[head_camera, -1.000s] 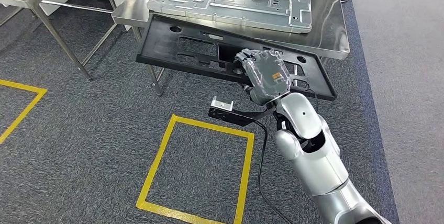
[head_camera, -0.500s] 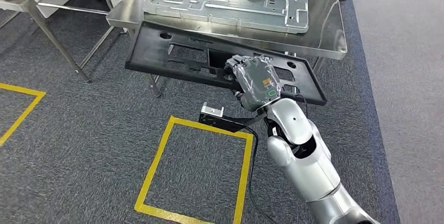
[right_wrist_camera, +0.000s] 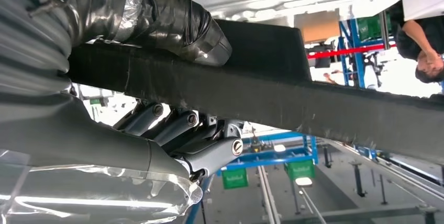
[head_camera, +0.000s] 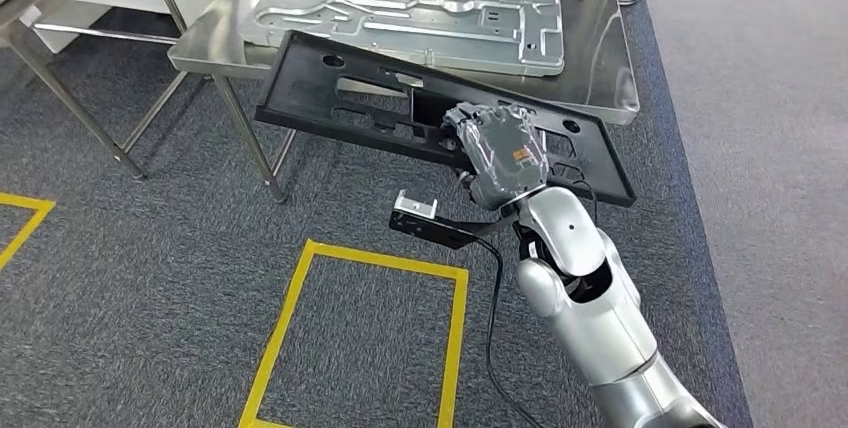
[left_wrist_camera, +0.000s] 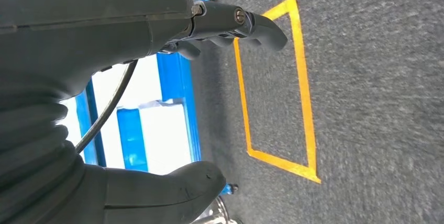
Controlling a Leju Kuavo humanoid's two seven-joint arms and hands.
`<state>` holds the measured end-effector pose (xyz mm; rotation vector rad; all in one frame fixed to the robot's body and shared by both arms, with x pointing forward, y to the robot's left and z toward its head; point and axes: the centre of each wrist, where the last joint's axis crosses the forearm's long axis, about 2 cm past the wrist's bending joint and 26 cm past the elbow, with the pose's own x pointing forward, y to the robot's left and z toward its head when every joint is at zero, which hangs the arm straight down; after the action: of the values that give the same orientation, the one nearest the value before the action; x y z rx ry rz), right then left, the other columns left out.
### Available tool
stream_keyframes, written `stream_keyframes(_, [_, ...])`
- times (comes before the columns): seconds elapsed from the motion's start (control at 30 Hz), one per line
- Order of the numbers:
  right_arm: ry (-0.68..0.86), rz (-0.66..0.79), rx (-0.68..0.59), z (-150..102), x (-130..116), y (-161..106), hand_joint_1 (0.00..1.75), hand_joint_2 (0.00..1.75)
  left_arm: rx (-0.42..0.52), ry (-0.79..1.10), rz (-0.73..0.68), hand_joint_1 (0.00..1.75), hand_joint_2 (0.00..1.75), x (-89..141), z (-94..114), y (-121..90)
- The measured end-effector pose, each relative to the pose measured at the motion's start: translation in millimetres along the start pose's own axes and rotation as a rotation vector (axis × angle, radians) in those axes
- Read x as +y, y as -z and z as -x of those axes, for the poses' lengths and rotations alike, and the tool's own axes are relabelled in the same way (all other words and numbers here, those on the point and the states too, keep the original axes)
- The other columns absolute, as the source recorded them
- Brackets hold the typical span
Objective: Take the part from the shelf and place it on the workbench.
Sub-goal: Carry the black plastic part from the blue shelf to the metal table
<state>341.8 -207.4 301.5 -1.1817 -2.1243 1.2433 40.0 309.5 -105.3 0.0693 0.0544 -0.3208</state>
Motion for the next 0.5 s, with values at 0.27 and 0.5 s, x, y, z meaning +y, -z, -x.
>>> stream_keyframes(0.27, [-0.034,0.028,0.002,12,-11,8,1.68,1.75,-0.009,-0.006,0.006,0.00,1.75,-5,-5,-2])
stream_keyframes(0.5, [-0.047,0.025,-0.007,17,-14,19,1.68,1.75,-0.011,-0.021,-0.001,0.00,1.75,-4,-8,-3])
